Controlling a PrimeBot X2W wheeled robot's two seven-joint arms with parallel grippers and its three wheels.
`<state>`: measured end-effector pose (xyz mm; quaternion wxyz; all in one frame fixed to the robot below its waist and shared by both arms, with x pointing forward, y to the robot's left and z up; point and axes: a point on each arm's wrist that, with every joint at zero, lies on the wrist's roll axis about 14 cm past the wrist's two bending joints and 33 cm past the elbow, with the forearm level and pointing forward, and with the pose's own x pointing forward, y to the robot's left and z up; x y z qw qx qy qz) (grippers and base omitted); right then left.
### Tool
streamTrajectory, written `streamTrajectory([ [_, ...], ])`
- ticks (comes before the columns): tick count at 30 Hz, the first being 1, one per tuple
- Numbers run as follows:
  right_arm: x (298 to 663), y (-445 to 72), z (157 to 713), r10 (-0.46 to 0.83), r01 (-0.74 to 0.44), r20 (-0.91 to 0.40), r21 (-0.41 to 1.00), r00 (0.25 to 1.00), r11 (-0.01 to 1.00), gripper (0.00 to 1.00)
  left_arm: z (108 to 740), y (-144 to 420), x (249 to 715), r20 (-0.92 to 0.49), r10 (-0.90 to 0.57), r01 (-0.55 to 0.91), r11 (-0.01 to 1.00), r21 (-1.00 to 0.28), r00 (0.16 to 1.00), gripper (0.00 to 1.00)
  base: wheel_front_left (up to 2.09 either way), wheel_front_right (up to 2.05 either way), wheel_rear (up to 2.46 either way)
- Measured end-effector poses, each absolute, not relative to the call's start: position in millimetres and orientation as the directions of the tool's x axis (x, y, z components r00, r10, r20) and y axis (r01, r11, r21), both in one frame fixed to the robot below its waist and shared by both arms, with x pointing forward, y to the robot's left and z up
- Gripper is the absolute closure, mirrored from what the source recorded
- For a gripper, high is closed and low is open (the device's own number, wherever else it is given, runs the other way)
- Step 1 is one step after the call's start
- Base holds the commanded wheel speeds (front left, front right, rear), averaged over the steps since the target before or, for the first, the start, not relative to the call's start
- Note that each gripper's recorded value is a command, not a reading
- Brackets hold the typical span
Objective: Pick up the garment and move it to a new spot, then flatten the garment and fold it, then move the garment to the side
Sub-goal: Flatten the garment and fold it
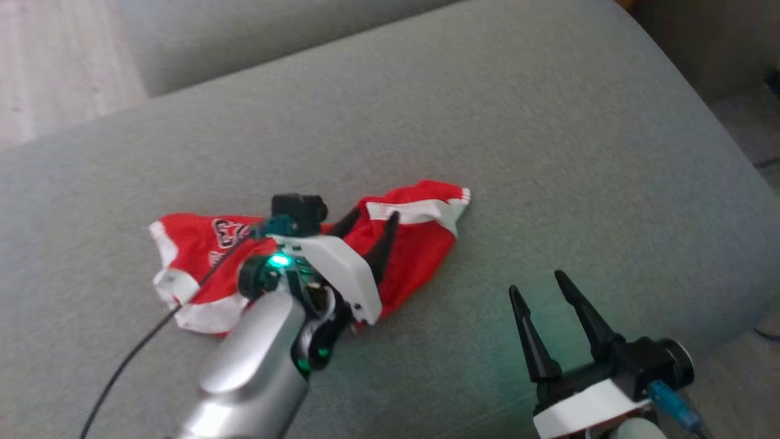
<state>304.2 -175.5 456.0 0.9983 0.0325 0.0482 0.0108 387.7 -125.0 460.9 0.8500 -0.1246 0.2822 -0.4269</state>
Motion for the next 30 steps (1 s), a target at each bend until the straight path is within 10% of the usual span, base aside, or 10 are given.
streamTrajectory([
  [5,303.4,-186.7,452.6,-0.018,0.026,-0.113,0.075,0.993,0.997,0.0,440.4,-135.0,396.4,-0.422,-0.794,0.654,0.604,-0.456,0.438,0.0,0.0,0.0,0.0],
  [6,302.4,-188.6,451.4,-0.026,0.035,-0.118,0.076,0.993,0.997,0.0,439.0,-137.5,397.4,-0.419,-0.799,0.659,0.597,-0.458,0.432,0.14,0.0,0.0,0.0],
  [7,301.6,-190.1,450.4,-0.031,0.041,-0.122,0.075,0.992,0.996,0.0,439.2,-140.0,398.2,-0.412,-0.805,0.665,0.589,-0.46,0.427,0.7,0.0,0.0,0.0],
  [8,301.0,-191.1,449.8,-0.035,0.045,-0.125,0.074,0.991,0.996,0.0,439.9,-143.2,396.9,-0.404,-0.816,0.675,0.572,-0.466,0.413,1.0,0.0,0.0,0.0],
  [30,303.1,-176.6,470.6,0.021,-0.017,-0.04,0.084,0.999,0.996,0.0,704.8,-166.9,418.8,0.177,-0.906,0.915,0.348,-0.203,0.384,1.0,0.0,0.0,0.0],
])
